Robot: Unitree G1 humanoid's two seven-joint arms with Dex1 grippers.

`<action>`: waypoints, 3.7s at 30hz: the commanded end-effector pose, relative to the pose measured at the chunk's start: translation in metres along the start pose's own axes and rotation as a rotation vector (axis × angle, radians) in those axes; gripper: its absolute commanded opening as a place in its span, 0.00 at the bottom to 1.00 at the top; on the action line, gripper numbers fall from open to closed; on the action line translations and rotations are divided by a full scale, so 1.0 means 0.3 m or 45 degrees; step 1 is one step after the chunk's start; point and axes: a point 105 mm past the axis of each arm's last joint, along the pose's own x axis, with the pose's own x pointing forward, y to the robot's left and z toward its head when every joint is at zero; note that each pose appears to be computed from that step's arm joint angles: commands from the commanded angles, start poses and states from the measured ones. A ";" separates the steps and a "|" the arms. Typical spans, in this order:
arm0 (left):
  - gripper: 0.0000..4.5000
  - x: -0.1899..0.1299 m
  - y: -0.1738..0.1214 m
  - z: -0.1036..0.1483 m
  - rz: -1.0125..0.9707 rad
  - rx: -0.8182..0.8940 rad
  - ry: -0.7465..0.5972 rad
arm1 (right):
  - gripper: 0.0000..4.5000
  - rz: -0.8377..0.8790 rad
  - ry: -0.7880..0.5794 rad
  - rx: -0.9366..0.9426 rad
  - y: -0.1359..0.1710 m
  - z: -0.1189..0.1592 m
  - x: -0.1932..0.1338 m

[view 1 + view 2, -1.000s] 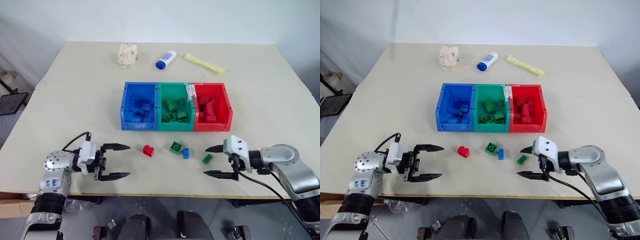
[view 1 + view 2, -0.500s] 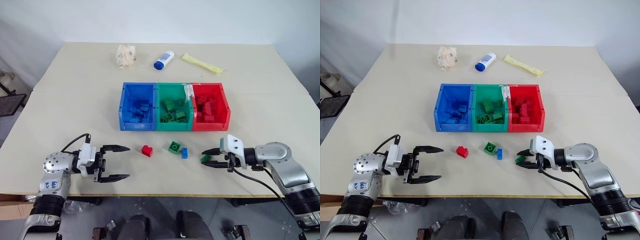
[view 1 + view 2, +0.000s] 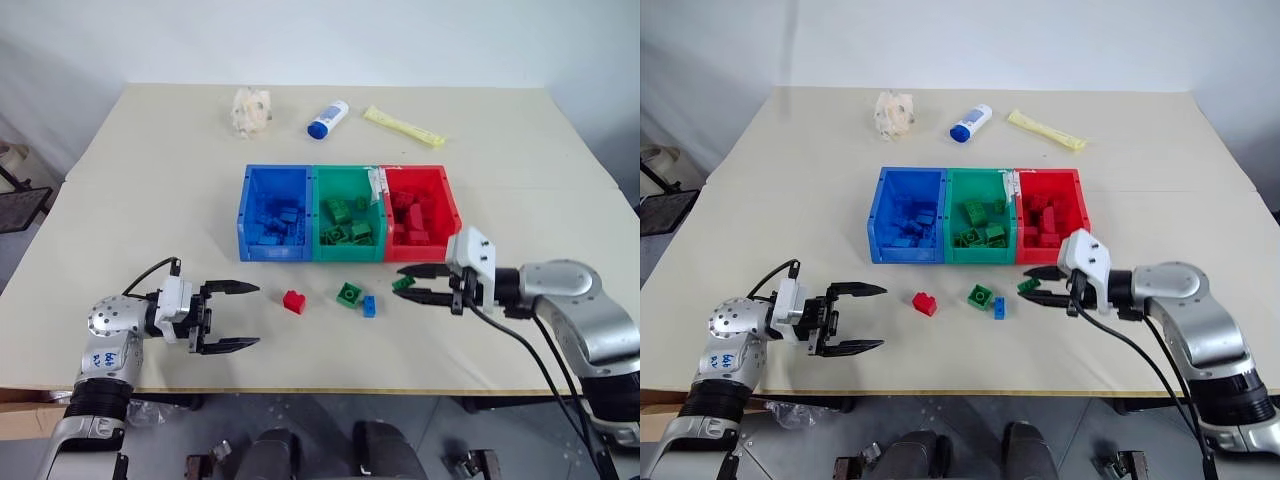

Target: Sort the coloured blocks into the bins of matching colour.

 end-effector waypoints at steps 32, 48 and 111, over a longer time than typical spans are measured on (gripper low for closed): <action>1.00 -0.062 0.027 0.032 0.041 0.045 -0.017 | 1.00 0.068 0.051 0.014 0.030 -0.010 -0.168; 1.00 -0.103 0.010 0.035 0.046 0.006 0.008 | 1.00 -0.071 0.255 0.121 0.088 -0.122 -0.332; 1.00 -0.020 -0.005 0.033 0.039 0.037 -0.071 | 1.00 0.031 -0.394 -0.120 -0.054 0.204 0.368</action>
